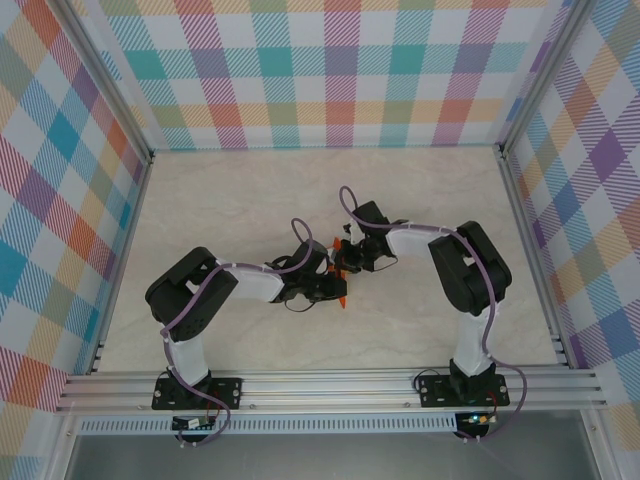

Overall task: Fold a paper plane with a square sheet of paper (fold left side to right side)
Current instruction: Fold the wing for the fifth time at the center of the table.

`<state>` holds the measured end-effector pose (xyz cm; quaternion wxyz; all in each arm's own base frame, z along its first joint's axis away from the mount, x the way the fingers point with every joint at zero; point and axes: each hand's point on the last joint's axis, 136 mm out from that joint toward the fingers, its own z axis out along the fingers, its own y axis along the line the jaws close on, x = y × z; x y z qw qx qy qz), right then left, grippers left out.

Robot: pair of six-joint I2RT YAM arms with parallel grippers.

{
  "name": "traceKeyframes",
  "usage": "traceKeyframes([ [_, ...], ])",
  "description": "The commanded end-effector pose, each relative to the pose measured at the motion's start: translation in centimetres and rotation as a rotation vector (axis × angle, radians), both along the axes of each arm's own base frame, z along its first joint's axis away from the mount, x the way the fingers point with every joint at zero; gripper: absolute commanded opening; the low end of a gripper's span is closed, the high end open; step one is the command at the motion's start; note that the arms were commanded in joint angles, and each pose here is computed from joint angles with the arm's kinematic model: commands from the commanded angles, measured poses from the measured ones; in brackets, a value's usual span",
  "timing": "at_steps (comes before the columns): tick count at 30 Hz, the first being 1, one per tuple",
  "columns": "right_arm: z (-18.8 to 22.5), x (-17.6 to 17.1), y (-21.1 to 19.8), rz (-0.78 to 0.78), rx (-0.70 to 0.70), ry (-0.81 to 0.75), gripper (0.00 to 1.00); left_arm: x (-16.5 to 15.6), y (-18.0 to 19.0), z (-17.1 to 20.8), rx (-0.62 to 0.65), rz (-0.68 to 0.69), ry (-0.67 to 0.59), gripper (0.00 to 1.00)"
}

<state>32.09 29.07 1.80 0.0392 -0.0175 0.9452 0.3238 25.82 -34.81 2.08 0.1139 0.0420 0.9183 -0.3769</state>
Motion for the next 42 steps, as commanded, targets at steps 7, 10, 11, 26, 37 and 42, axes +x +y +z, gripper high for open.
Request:
traceKeyframes([
  [7,-0.9,4.0,-1.3,0.010,-0.052,-0.115,0.00,-2.4,1.9,-3.3,0.115,0.002,0.077,0.02],
  [10,-0.7,5.5,-1.2,0.005,-0.025,-0.139,0.00,-2.4,2.1,-3.4,0.114,0.005,0.081,0.02],
  [11,-0.8,5.9,-1.2,0.004,-0.022,-0.141,0.00,-2.5,2.0,-3.4,0.112,0.006,0.080,0.02],
  [26,-0.6,11.4,-2.8,-0.037,0.003,-0.173,0.01,-2.5,2.0,-3.2,0.099,0.013,0.078,0.02],
  [37,4.2,16.5,-3.8,-0.059,0.020,-0.258,0.02,-2.4,1.8,-2.5,0.083,0.012,0.063,0.02],
  [42,6.7,12.2,-3.7,-0.042,0.105,-0.229,0.02,-2.2,1.4,-2.1,0.074,0.008,0.053,0.02],
])
